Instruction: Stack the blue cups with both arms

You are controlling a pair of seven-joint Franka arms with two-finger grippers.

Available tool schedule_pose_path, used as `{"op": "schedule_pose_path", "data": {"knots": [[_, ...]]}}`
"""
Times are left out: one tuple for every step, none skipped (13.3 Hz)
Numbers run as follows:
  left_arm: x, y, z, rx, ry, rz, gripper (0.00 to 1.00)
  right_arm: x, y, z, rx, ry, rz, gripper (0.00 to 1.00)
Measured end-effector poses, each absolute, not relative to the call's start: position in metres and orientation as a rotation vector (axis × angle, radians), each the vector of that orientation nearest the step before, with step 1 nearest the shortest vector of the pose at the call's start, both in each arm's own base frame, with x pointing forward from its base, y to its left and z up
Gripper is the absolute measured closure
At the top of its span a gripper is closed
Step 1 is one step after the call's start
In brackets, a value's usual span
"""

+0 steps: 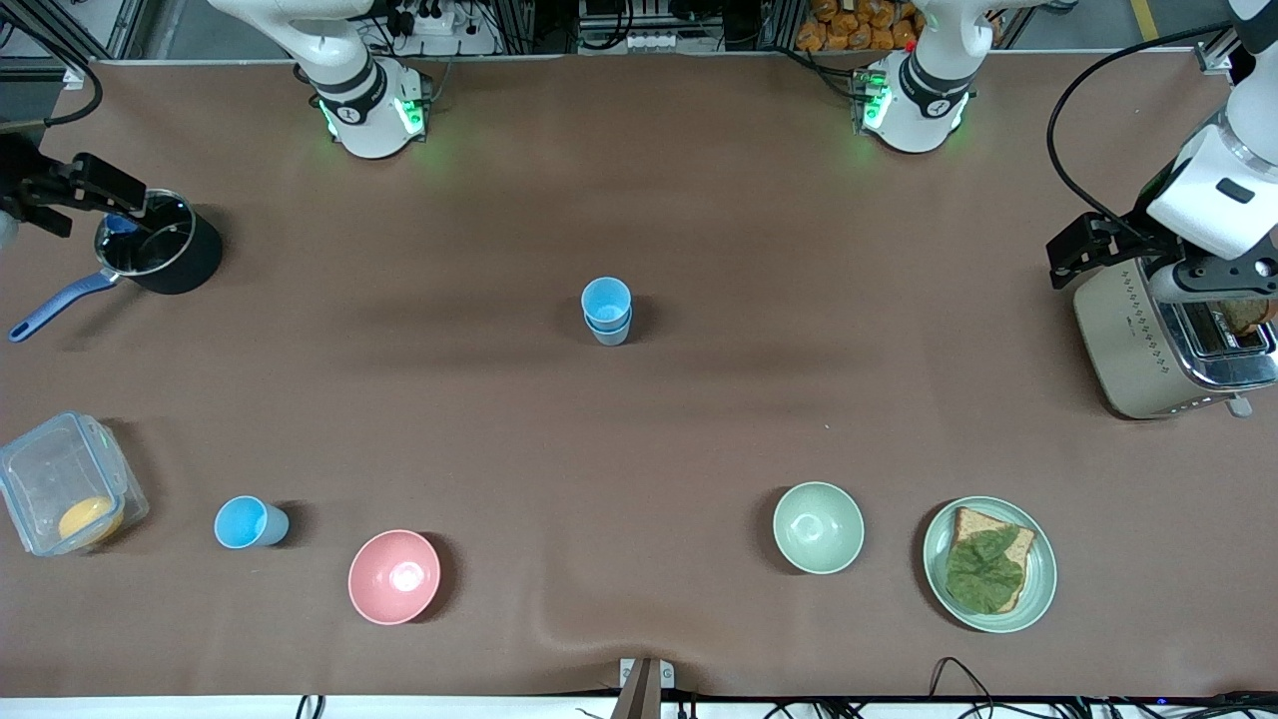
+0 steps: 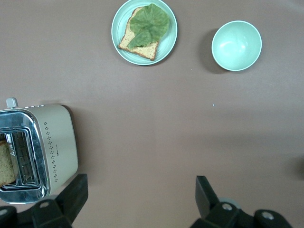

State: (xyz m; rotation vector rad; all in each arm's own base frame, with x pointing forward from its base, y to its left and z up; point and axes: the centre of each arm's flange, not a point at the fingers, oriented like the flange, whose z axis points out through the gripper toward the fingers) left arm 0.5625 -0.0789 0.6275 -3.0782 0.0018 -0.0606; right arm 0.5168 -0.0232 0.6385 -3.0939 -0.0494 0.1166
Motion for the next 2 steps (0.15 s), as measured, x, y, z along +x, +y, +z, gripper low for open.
{"op": "schedule_pose_path", "data": {"knots": [[0.562,-0.078,0.6278,-3.078,-0.001,-0.054,0.0,0.5166,-0.0235,0.6383,-3.094,-0.048,0.12,0.0],[0.561,-0.0757,0.6279,-3.076,-0.007,-0.04,0.0,0.5167,-0.0238,0.638,-3.094,-0.048,0.121,0.0]]}}
